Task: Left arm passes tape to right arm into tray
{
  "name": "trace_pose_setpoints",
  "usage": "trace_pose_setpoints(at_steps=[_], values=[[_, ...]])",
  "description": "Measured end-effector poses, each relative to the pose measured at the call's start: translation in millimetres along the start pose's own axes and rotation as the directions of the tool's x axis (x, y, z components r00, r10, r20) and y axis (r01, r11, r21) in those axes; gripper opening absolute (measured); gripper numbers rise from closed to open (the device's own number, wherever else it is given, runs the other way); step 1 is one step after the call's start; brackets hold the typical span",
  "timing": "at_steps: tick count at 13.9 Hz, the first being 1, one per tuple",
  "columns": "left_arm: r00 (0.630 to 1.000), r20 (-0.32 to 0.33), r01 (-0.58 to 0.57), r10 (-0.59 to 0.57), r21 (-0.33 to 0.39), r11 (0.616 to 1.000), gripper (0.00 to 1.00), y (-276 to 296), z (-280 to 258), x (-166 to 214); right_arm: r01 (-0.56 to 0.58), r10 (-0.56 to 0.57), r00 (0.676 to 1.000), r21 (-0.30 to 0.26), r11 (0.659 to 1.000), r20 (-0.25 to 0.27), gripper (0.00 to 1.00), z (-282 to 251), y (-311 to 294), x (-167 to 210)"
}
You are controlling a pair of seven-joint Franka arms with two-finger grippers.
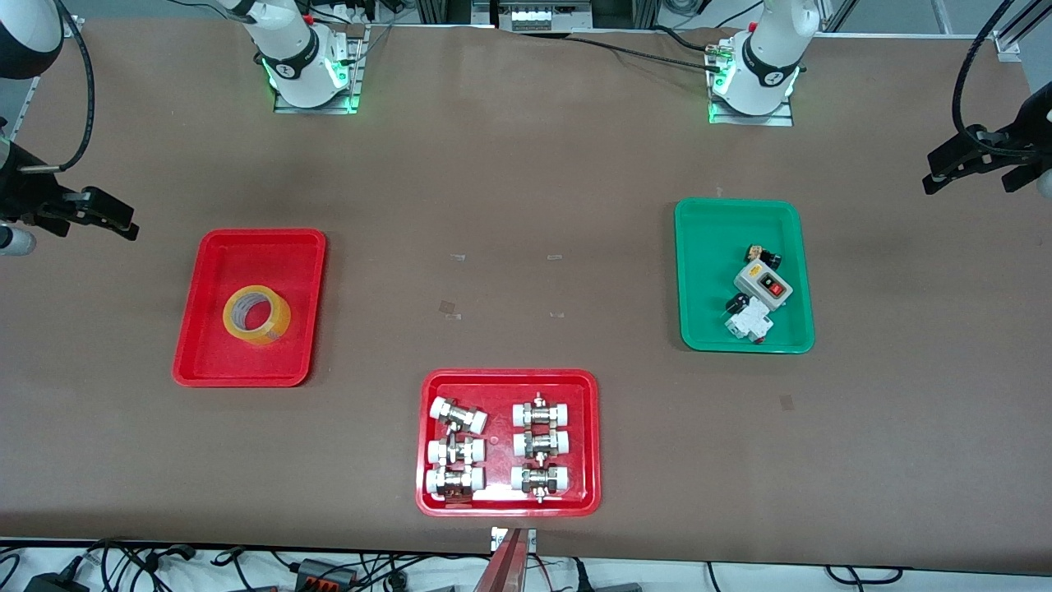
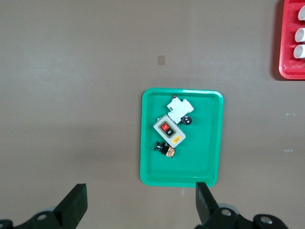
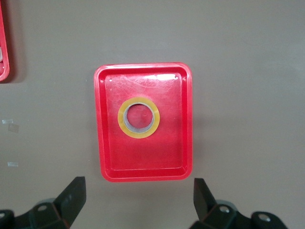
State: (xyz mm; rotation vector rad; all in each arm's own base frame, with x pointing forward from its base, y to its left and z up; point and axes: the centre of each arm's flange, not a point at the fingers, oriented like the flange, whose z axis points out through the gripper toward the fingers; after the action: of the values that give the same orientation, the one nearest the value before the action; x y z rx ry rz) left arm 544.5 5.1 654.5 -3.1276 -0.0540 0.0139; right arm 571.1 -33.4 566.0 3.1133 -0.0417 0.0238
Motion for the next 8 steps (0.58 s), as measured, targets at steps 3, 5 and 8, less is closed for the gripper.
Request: trace_pose_setpoints(at_steps=[3,5,8], values=[[1.000,0.000,0.000,0.000,0.000,1.000,1.00,0.0,0.0,0.0,0.008,-0.008,1.000,0.000,1.000,0.001,1.00,-3.2,0.2,-2.3],[1.000,0.000,0.000,0.000,0.000,1.000,1.00,0.0,-0.1,-0.1,0.008,-0.008,1.000,0.000,1.000,0.005,1.00,-3.8,0.2,-3.5],[1.000,0.000,0.000,0.000,0.000,1.000,1.00,0.0,-0.1,-0.1,0.008,-0.008,1.000,0.000,1.000,0.005,1.00,-5.7,0.3,-4.9]])
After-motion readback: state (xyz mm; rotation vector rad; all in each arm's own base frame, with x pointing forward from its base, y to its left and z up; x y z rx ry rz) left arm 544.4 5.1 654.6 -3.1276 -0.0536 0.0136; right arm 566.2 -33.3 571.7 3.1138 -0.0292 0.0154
